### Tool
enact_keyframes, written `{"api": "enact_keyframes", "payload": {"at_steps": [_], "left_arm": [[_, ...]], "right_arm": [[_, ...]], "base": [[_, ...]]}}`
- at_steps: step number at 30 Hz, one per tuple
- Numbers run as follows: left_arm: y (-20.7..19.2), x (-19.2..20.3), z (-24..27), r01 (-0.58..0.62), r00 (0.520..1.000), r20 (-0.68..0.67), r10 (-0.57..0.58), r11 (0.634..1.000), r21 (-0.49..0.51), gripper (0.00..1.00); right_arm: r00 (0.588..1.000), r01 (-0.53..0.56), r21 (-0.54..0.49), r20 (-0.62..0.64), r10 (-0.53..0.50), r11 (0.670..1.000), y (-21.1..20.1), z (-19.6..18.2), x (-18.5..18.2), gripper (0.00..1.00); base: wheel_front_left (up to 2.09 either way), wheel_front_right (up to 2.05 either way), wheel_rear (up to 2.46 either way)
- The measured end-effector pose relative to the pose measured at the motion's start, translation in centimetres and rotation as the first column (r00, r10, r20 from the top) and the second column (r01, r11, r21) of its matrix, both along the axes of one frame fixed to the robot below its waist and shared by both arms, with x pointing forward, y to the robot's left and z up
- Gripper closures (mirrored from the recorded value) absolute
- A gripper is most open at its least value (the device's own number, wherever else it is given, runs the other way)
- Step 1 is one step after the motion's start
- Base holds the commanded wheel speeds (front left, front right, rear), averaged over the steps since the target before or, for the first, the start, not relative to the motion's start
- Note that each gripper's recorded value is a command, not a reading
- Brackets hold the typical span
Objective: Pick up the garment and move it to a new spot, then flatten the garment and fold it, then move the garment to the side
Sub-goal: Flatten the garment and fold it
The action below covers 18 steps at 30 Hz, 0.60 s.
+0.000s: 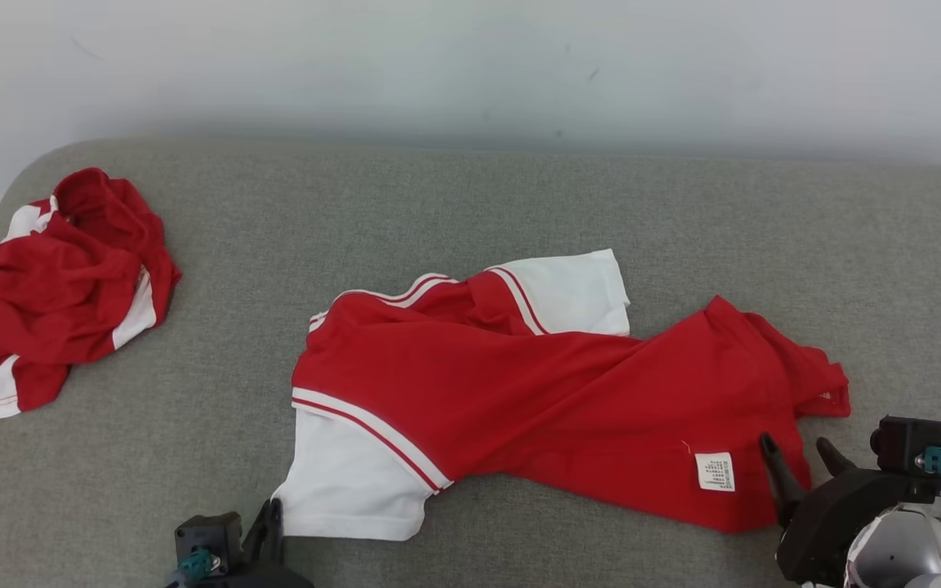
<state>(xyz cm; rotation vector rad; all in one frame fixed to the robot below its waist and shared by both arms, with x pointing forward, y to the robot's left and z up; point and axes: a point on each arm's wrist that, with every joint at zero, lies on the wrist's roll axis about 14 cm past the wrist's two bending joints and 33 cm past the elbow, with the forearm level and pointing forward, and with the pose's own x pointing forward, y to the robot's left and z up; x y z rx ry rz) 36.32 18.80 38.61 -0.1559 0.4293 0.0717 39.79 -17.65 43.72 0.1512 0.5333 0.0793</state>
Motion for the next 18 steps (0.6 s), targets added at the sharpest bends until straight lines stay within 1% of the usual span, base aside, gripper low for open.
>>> {"api": "enact_keyframes", "payload": {"at_steps": [1,2,3,5,6,7,8,9,12,18], "left_arm": [[0.0,-0.1,-0.1,-0.001,1.0,-0.005,0.001,1.0,-0.001,1.0],[0.0,-0.2,-0.2,-0.003,1.0,-0.01,0.003,1.0,-0.002,1.0],[0.0,-0.3,-0.3,-0.004,1.0,-0.014,0.004,1.0,-0.003,1.0],[0.0,-0.2,-0.2,-0.002,1.0,-0.014,0.002,1.0,-0.005,1.0],[0.0,-0.2,-0.1,-0.002,1.0,-0.012,0.002,1.0,-0.004,1.0],[0.0,-0.1,-0.1,-0.002,1.0,-0.01,0.001,1.0,-0.003,1.0],[0.0,-0.1,-0.1,-0.001,1.0,-0.011,0.001,1.0,-0.003,1.0],[-0.1,-0.1,-0.1,-0.001,1.0,-0.012,0.001,1.0,-0.002,1.0],[-0.2,0.0,0.0,0.001,1.0,-0.01,-0.001,1.0,-0.006,1.0],[-0.3,-0.1,0.1,0.004,1.0,-0.01,-0.004,1.0,-0.009,1.0]], "right_arm": [[1.0,-0.002,-0.015,-0.015,0.001,1.0,-0.1,-0.3,-0.1,0.05],[1.0,0.002,-0.022,-0.024,-0.002,1.0,-0.3,-0.5,-0.1,0.18],[1.0,0.004,-0.032,-0.031,-0.005,0.999,-0.5,-0.7,-0.1,0.22],[0.999,0.004,-0.048,-0.051,-0.006,0.999,-0.7,-1.0,-0.2,0.24],[0.998,0.0,-0.05,-0.061,-0.003,0.999,-0.6,-1.1,-0.2,0.26],[0.998,-0.003,-0.051,-0.069,-0.001,0.999,-0.6,-1.2,-0.3,0.34],[0.997,-0.006,-0.062,-0.077,0.001,0.998,-0.6,-1.3,-0.3,0.45],[0.996,-0.008,-0.069,-0.088,0.002,0.998,-0.7,-1.4,-0.4,0.52],[0.992,-0.011,-0.093,-0.124,-0.001,0.996,-1.0,-1.6,-0.6,0.54],[0.99,0.001,-0.099,-0.14,-0.015,0.995,-1.5,-1.4,-0.6,0.52]], "base": [[0.0,0.0,0.0],[0.0,0.0,0.0],[0.0,0.0,0.0],[0.0,0.0,0.0],[0.0,0.0,0.0],[0.0,0.0,0.0],[0.0,0.0,0.0],[0.0,0.0,0.0],[0.0,0.0,0.0],[0.0,0.0,0.0]]}}
